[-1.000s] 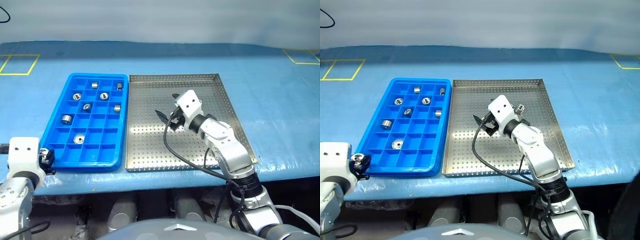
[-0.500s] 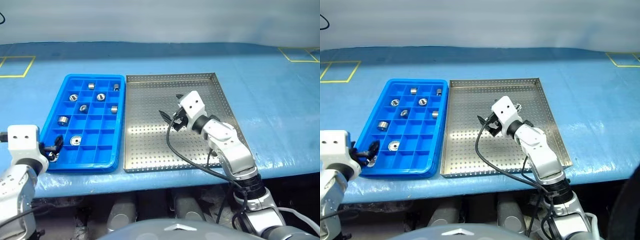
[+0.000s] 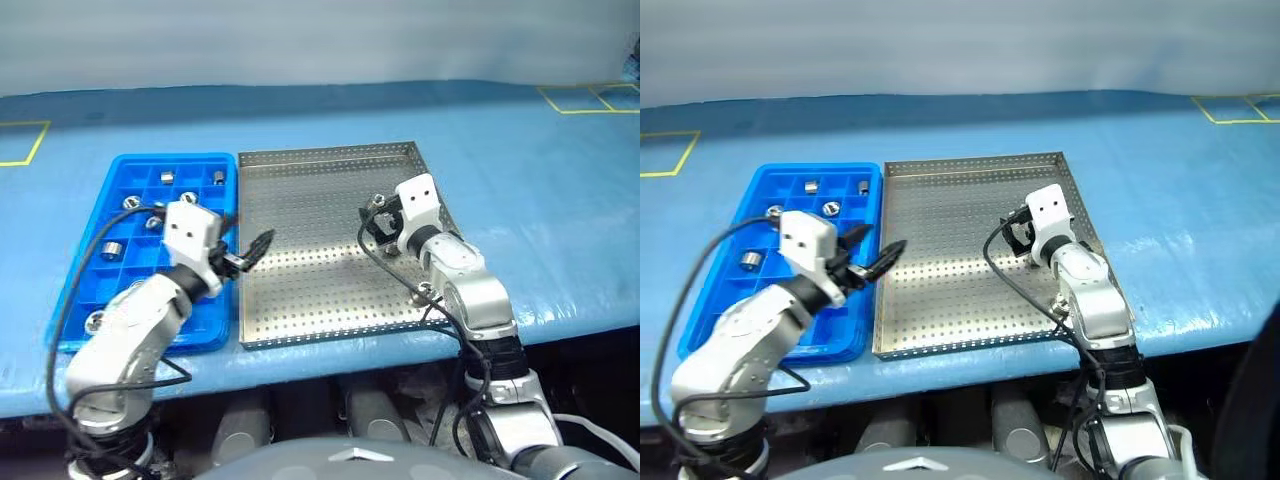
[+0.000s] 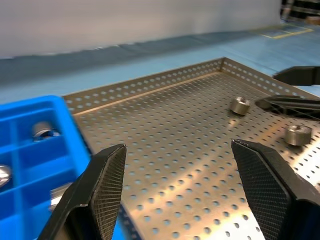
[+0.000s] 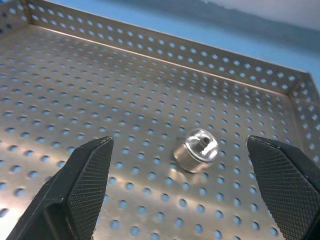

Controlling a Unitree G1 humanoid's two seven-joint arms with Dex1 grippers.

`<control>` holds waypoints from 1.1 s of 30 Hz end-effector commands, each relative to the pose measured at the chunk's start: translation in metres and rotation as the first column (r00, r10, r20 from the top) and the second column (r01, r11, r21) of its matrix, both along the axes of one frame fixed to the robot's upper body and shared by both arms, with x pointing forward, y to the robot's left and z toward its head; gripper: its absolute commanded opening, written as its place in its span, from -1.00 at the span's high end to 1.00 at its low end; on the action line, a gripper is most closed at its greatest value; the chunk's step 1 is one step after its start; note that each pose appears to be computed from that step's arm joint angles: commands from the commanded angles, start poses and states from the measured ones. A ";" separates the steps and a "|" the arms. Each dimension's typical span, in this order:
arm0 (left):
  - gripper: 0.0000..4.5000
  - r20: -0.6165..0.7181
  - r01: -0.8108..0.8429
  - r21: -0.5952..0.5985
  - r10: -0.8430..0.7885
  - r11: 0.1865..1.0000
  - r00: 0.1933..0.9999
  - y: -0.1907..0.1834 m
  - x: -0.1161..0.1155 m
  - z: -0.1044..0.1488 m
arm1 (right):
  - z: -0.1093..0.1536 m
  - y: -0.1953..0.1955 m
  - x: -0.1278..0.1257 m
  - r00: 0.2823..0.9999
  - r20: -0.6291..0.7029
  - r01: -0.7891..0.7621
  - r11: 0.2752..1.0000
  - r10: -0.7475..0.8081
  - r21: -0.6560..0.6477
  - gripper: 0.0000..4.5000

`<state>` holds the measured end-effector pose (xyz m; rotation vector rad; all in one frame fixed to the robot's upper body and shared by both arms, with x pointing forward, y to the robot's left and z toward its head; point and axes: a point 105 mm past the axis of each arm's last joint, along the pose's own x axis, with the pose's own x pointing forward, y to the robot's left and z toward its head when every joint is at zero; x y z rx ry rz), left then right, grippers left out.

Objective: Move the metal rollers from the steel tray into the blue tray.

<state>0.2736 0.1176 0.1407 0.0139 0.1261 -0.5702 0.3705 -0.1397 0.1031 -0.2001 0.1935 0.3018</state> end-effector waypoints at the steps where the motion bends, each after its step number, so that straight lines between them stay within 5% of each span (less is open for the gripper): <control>1: -0.62 0.031 0.134 -0.011 -0.134 0.991 0.990 -0.033 -0.009 0.001 | 0.015 -0.002 0.020 0.998 0.053 0.020 0.998 -0.023 0.052 -1.00; 9: -0.62 0.015 0.202 0.006 -0.202 0.979 0.979 -0.048 -0.017 -0.008 | 0.003 0.012 0.056 1.000 -0.013 -0.016 0.992 0.017 0.128 -1.00; 20: -0.62 0.002 0.148 0.025 -0.148 0.989 0.989 -0.036 -0.020 -0.014 | -0.012 0.027 0.074 0.995 -0.081 -0.042 0.990 0.053 0.132 -1.00; 28: -0.65 0.011 0.115 0.037 -0.115 0.993 0.993 -0.028 -0.018 -0.014 | -0.018 0.018 0.080 0.992 -0.128 0.020 0.995 -0.007 0.100 -0.01; 33: -0.65 0.012 0.117 0.039 -0.117 0.992 0.993 -0.028 -0.018 -0.013 | -0.017 0.014 0.079 0.993 -0.118 0.037 0.994 -0.025 0.098 -0.01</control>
